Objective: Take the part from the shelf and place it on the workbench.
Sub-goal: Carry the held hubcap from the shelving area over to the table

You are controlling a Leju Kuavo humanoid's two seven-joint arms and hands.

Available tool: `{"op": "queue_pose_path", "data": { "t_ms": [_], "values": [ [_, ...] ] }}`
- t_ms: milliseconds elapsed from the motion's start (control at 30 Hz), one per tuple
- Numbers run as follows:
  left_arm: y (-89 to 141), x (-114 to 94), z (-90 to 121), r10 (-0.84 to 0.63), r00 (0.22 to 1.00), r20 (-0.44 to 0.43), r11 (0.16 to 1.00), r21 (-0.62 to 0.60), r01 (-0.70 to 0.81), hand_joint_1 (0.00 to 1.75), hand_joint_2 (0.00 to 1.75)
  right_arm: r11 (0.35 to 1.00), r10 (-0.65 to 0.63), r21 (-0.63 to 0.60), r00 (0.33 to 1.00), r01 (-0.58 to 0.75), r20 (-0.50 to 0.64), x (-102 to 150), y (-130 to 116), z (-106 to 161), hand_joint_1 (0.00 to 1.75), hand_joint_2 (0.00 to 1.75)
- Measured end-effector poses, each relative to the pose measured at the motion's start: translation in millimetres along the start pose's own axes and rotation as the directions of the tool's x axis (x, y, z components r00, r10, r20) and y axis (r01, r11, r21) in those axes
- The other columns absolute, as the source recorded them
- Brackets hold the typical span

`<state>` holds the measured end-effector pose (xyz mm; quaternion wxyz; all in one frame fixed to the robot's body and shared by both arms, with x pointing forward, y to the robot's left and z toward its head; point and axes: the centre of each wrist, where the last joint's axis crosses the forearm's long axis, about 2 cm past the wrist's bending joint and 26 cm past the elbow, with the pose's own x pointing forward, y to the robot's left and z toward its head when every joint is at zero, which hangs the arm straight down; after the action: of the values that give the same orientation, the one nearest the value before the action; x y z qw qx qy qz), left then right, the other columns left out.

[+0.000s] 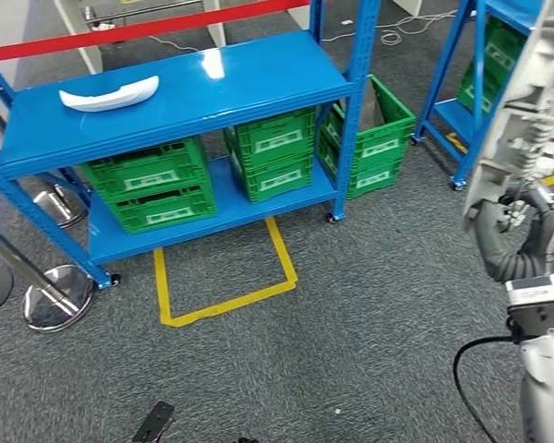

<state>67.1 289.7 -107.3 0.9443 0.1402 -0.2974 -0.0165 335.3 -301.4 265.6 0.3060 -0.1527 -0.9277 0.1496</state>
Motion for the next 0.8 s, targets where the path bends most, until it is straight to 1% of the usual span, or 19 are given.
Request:
{"op": "queue_pose_path", "data": {
  "t_ms": [233, 667, 800],
  "values": [
    [5.1, 0.5, -1.9, -0.013, 1.0, 0.01, 1.0, 0.003, 0.013, 0.0, 1.75, 0.999, -0.017, 0.029, 1.0, 0.016, 0.026, 9.7, 20.1, 1.6, 1.75, 1.75],
    [3.2, -1.0, -0.6, -0.011, 1.0, 0.004, 1.0, -0.006, 0.011, 0.0, 1.75, 0.998, -0.027, 0.05, 0.999, 0.026, 0.023, 13.4, 29.1, 10.7, 1.75, 1.75],
    [3.4, -1.5, -0.4, -0.009, 1.0, 0.006, 1.0, -0.006, 0.009, 0.0, 1.75, 0.999, -0.021, 0.046, 1.0, 0.02, 0.022, 17.1, 30.3, 18.7, 1.75, 1.75]
  ]
}}
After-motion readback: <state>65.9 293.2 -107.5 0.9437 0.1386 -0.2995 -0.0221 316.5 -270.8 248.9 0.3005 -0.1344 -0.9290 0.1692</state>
